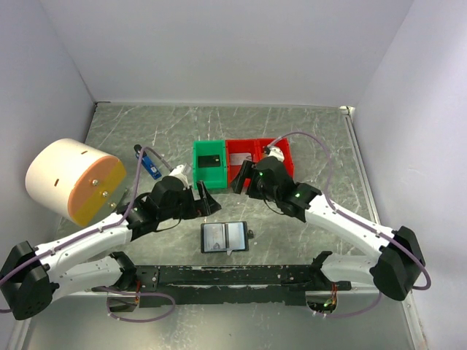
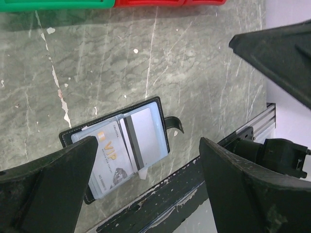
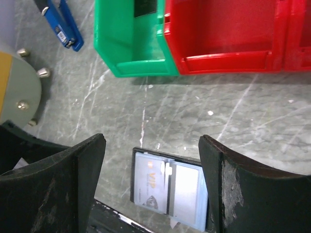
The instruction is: Take the credit cards out of the card holder
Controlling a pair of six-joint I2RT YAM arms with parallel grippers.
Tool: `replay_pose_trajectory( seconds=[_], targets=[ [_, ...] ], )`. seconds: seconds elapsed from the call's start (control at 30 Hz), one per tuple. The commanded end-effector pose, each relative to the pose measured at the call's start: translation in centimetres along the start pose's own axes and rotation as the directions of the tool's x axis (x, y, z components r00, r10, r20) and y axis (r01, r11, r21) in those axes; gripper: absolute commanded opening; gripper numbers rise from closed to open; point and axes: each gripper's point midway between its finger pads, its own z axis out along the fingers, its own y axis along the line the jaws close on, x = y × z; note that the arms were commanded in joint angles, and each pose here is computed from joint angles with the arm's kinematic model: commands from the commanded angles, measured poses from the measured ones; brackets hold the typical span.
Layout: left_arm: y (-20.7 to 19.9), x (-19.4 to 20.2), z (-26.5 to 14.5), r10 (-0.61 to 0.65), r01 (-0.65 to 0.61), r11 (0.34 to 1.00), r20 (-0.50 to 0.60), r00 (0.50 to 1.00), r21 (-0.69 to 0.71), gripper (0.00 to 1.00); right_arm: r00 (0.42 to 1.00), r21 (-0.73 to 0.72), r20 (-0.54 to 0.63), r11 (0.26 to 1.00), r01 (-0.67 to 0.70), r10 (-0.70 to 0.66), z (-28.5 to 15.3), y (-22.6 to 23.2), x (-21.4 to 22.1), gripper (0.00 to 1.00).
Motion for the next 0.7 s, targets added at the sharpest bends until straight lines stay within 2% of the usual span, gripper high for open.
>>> replay_pose_trajectory(
  seconds=[0.0, 0.07, 0.17, 0.3, 0.4, 0.57, 0.67],
  targets=[
    [-0.4, 0.5, -0.4, 0.042, -0.041, 0.999, -0.041, 0.998, 0.026, 0.96, 0.999, -0.029, -0.008, 0.999, 0.037, -0.037, -0.5, -0.7, -1.0, 0.78],
    [-0.3, 0.8, -0.4, 0.066, -0.065, 0.998, -0.058, 0.996, 0.026, 0.96, 0.997, -0.120, -0.047, 0.991, 0.057, -0.063, -0.4, -0.6, -0.3, 0.78],
    [0.2, 1.3, -0.2, 0.084, -0.083, 0.996, -0.078, 0.993, 0.015, 0.95, 0.992, -0.116, -0.117, 0.992, 0.044, -0.057, -0.1, -2.4, 1.9, 0.78],
    [0.4, 1.8, -0.2, 0.067, -0.064, 0.997, -0.071, 0.995, 0.041, 0.93, 0.986, -0.174, -0.148, 0.983, 0.051, -0.077, 0.0, -2.9, 3.3, 0.76],
    [0.3, 1.9, -0.2, 0.022, -0.018, 0.997, -0.052, 0.998, 0.069, 0.93, 0.977, -0.250, -0.177, 0.966, 0.068, -0.115, 0.1, -1.7, 3.6, 0.69],
    [-0.4, 2.3, 0.5, -0.002, 0.009, 0.994, -0.067, 0.998, 0.109, 0.91, 0.971, -0.257, -0.220, 0.966, 0.035, -0.094, 1.4, -2.2, 5.2, 0.52],
    [-0.8, 2.8, 1.5, -0.010, 0.023, 0.990, -0.093, 0.996, 0.136, 0.84, 0.963, -0.282, -0.253, 0.959, 0.013, -0.088, 1.7, -2.2, 6.4, 0.43]
  ],
)
